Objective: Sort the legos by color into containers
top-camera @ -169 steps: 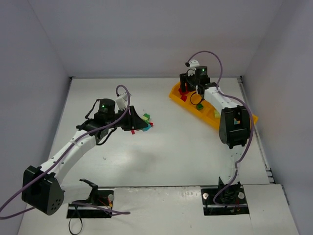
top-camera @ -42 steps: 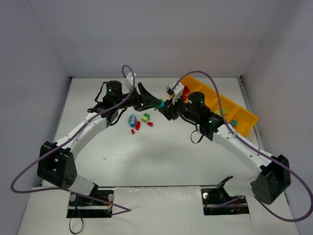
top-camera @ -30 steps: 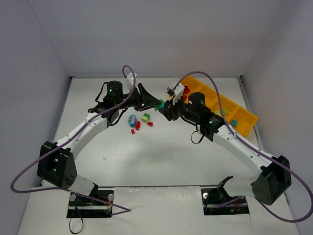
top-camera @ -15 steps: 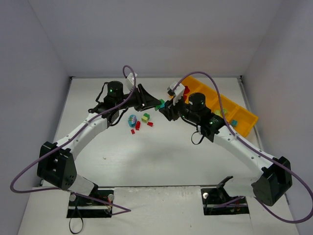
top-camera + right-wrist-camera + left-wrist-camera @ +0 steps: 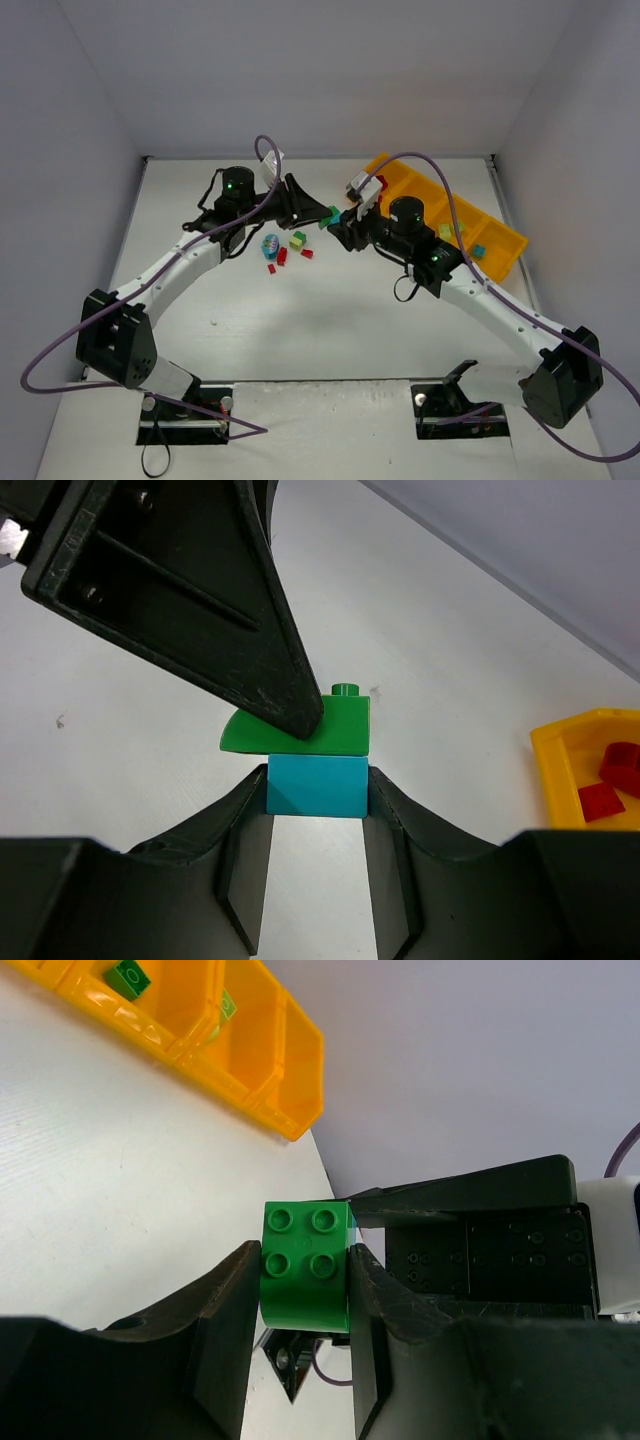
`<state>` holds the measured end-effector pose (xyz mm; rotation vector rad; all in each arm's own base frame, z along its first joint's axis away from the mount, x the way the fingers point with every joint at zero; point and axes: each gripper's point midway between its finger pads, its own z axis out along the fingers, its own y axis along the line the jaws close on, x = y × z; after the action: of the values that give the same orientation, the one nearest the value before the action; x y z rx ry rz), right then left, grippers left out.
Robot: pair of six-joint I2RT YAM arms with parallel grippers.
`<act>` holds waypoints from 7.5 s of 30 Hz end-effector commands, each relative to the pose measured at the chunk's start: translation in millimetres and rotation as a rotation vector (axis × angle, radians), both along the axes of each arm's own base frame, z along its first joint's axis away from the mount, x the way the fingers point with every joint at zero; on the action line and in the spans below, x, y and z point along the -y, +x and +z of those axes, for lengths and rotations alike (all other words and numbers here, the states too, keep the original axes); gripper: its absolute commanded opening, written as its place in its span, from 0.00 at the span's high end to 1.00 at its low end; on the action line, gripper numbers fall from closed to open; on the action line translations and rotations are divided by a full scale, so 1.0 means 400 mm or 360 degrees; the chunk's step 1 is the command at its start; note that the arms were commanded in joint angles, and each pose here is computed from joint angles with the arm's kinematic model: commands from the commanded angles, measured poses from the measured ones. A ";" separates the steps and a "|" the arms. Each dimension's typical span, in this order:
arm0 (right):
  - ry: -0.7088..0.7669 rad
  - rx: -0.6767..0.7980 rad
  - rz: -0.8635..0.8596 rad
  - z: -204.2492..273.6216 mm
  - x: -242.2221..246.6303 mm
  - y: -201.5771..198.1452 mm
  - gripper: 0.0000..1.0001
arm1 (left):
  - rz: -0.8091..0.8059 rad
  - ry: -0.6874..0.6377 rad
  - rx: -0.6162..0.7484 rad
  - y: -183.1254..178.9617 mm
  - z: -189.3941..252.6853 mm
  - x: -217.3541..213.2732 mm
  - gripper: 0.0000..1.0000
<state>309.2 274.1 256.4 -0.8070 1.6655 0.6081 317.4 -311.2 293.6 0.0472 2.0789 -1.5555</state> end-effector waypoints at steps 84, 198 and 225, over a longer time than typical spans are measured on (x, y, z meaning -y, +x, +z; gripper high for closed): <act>0.0582 -0.0306 -0.0826 0.065 0.411 0.116 0.43 | 0.0195 -0.0109 0.0194 0.085 0.088 -0.012 1.00; -0.0223 -0.0497 -0.1505 -0.330 0.521 0.538 0.82 | 0.0662 0.1004 0.0263 -0.077 -0.214 -0.416 0.19; -0.0197 -0.0325 -0.1266 -0.194 0.448 0.487 0.33 | 0.0773 0.1017 0.0384 -0.068 -0.244 -0.444 0.19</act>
<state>505.4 74.0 116.5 -0.0568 2.1926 -0.0336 276.5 -130.2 172.7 -0.0599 2.1958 -0.5323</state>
